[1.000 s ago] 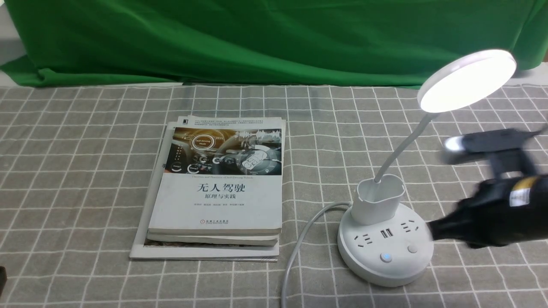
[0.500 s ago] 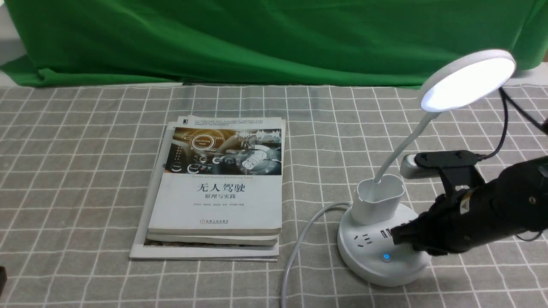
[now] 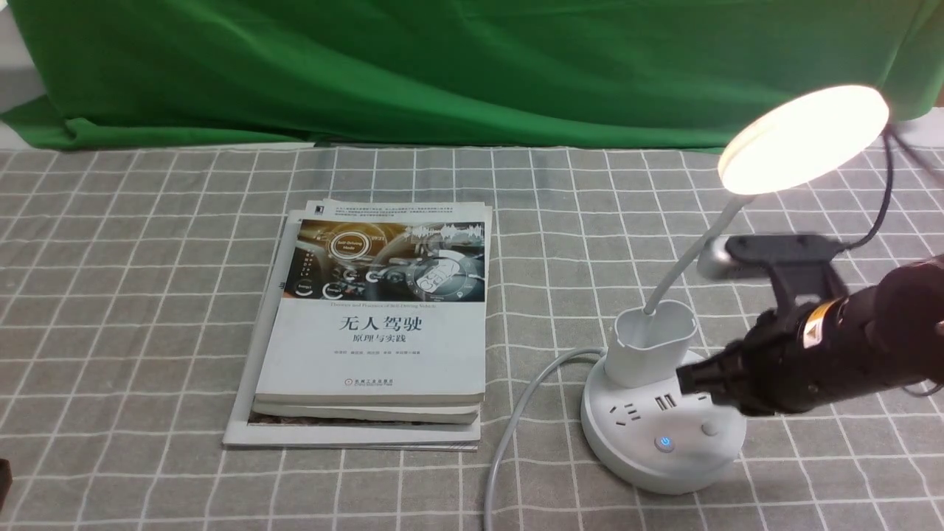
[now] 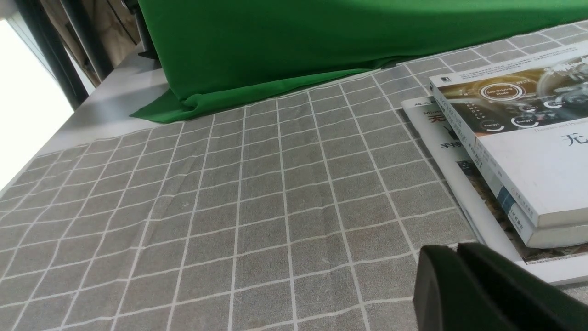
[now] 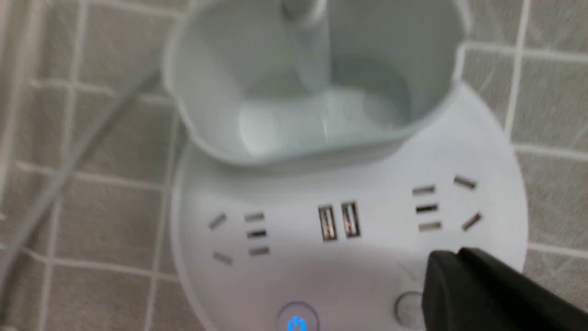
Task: Turn off the desk lamp on the grey coffee tablecloth by hand.
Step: 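Press the power button on the lamp base to turn the lamp off with the right gripper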
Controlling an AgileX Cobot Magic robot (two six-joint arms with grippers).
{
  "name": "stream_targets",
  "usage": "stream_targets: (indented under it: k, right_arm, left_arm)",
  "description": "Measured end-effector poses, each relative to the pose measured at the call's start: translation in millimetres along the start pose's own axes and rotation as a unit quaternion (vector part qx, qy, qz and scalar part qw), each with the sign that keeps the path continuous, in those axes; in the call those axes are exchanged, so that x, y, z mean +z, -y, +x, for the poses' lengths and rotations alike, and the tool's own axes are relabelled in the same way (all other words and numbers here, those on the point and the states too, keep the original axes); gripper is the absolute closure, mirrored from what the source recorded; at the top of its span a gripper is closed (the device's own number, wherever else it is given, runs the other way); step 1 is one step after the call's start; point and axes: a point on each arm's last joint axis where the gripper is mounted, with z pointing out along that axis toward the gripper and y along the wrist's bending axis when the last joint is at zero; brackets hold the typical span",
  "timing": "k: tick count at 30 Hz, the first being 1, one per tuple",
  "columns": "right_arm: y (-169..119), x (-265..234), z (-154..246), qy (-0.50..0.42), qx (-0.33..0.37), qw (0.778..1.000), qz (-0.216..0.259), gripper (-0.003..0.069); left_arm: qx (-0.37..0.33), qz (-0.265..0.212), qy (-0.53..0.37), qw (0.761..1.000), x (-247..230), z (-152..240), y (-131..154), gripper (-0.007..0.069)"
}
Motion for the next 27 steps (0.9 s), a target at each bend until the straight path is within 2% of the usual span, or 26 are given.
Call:
stream_targets:
  k: [12,27]
  right_arm:
    - [2.3,27.7,7.3,-0.046,0.013,0.999,0.011,0.0604]
    - [0.6,-0.1,3.8,-0.019,0.014,1.0,0.003,0.0602]
  left_arm:
    - [0.0,0.0,0.0,1.0,0.0,0.0,0.0,0.0605]
    - [0.0,0.0,0.0,1.0,0.0,0.0,0.0,0.0605]
